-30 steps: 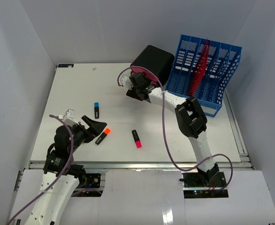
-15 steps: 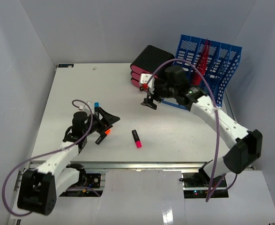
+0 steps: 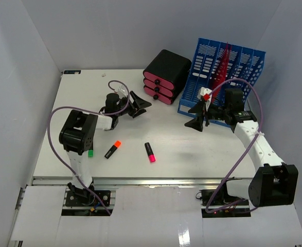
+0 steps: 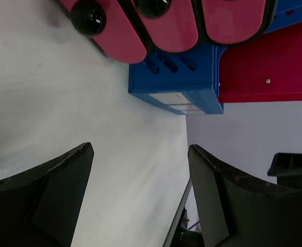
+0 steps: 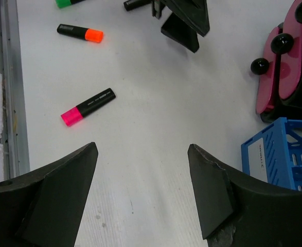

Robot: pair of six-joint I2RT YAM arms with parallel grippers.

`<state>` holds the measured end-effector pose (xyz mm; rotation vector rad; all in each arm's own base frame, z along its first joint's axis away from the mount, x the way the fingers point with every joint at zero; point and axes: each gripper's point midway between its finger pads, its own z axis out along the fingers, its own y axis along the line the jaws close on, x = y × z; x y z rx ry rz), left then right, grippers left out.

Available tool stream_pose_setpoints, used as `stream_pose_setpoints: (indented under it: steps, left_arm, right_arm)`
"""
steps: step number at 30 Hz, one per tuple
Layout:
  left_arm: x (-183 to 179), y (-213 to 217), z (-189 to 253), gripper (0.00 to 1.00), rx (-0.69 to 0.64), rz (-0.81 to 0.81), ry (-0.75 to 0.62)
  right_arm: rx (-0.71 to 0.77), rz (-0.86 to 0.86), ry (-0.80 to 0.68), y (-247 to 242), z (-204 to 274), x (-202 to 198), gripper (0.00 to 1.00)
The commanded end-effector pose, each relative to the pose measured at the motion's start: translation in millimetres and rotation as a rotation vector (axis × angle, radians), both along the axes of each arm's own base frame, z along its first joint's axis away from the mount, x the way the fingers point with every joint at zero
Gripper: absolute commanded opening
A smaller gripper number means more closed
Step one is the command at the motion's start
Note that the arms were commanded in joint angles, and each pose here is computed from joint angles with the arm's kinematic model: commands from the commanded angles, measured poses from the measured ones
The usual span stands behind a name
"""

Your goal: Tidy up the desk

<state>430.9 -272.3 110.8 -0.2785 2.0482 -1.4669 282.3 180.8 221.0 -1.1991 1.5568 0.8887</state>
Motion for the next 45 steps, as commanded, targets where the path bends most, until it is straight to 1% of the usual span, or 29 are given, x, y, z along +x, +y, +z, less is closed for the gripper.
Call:
stream_pose_setpoints:
  steps: [1, 7, 25, 33, 39, 43, 45]
  left_arm:
    - [23.4, -12.7, 3.8, 0.84, -0.055, -0.011, -0.013]
    - [47.5, -19.1, -5.9, 0.84, -0.062, 0.017, 0.026]
    - [72.2, -38.9, -19.3, 0.83, -0.059, 0.013, 0.061]
    - [94.3, -53.1, -25.7, 0.82, -0.040, 0.016, 0.076]
    - [101.2, -51.2, -40.1, 0.76, -0.010, 0.060, 0.121]
    - [101.2, -49.5, -43.5, 0.69, -0.002, 0.067, 0.132]
    - [102.6, -49.1, -45.0, 0.68, -0.001, 0.074, 0.134]
  right_arm:
    - [0.085, 0.003, -0.081, -12.2, 24.4, -3.2, 0.78]
    - [0.092, -0.021, -0.059, -20.5, 19.3, 1.8, 0.78]
    - [0.078, -0.049, -0.033, -22.8, 13.7, 8.1, 0.78]
    - [0.074, -0.081, -0.037, -31.7, 13.4, 12.6, 0.78]
    - [0.075, -0.083, -0.041, -32.5, 14.5, 11.9, 0.78]
    - [0.078, -0.080, -0.040, -32.5, 14.9, 11.8, 0.78]
    - [0.079, -0.078, -0.040, -32.3, 15.1, 11.4, 0.78]
